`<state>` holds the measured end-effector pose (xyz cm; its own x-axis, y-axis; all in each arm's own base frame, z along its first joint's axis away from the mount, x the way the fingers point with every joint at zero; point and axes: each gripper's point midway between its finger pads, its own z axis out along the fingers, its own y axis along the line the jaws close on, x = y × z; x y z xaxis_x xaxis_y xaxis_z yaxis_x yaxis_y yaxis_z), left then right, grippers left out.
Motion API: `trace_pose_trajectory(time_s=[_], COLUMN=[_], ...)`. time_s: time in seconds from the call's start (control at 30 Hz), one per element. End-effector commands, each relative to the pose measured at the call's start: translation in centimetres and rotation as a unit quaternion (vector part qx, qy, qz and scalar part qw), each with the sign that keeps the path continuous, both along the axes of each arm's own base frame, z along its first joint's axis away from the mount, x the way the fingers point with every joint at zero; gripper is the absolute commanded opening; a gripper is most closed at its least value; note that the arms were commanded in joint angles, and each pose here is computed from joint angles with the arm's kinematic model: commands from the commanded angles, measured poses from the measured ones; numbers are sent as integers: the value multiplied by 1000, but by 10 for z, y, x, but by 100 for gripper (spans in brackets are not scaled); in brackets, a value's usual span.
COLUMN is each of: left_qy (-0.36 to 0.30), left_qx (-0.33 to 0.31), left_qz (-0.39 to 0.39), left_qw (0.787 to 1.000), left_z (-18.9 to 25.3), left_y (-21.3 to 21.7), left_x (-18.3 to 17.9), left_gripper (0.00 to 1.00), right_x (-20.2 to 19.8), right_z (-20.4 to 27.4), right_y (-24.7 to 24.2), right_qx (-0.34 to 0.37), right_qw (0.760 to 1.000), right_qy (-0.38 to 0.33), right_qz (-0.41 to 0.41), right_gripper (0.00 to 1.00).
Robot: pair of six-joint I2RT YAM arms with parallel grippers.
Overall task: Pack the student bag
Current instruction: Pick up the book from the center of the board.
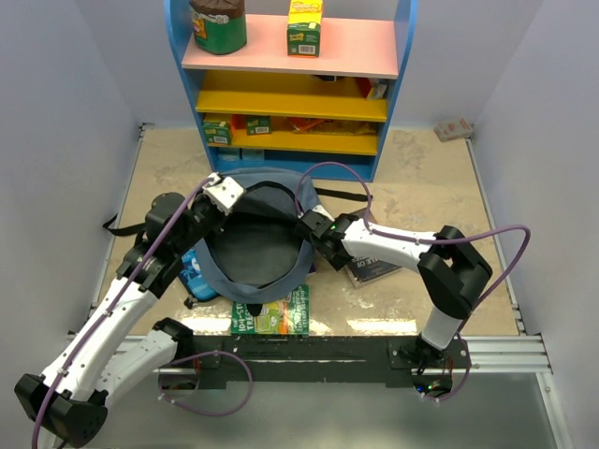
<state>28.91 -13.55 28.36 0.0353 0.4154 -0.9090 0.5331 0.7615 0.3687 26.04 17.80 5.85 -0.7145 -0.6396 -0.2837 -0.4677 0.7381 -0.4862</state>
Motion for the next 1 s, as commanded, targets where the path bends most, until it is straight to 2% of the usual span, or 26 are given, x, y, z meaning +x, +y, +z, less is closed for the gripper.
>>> trace_pose_trajectory(time_s=[0.0,0.6,0.97], left_qy=[-54,-50,-48], left_qx=[-23,-24,-22], left_qz=[11,7,6], left_qw=[998,998,999], left_z=[43,38,39], left_y=[3,1,1], left_x=[5,4,4], left_gripper=[3,3,3], right_x=[14,19,22], right_z=[17,40,42], right_y=[-10,-15,-24], right_qx=[-19,6,-15], right_qw=[998,995,992], right_qy=[-47,-83,-104], right_qz=[-29,-47,-69], right_gripper=[53,51,50])
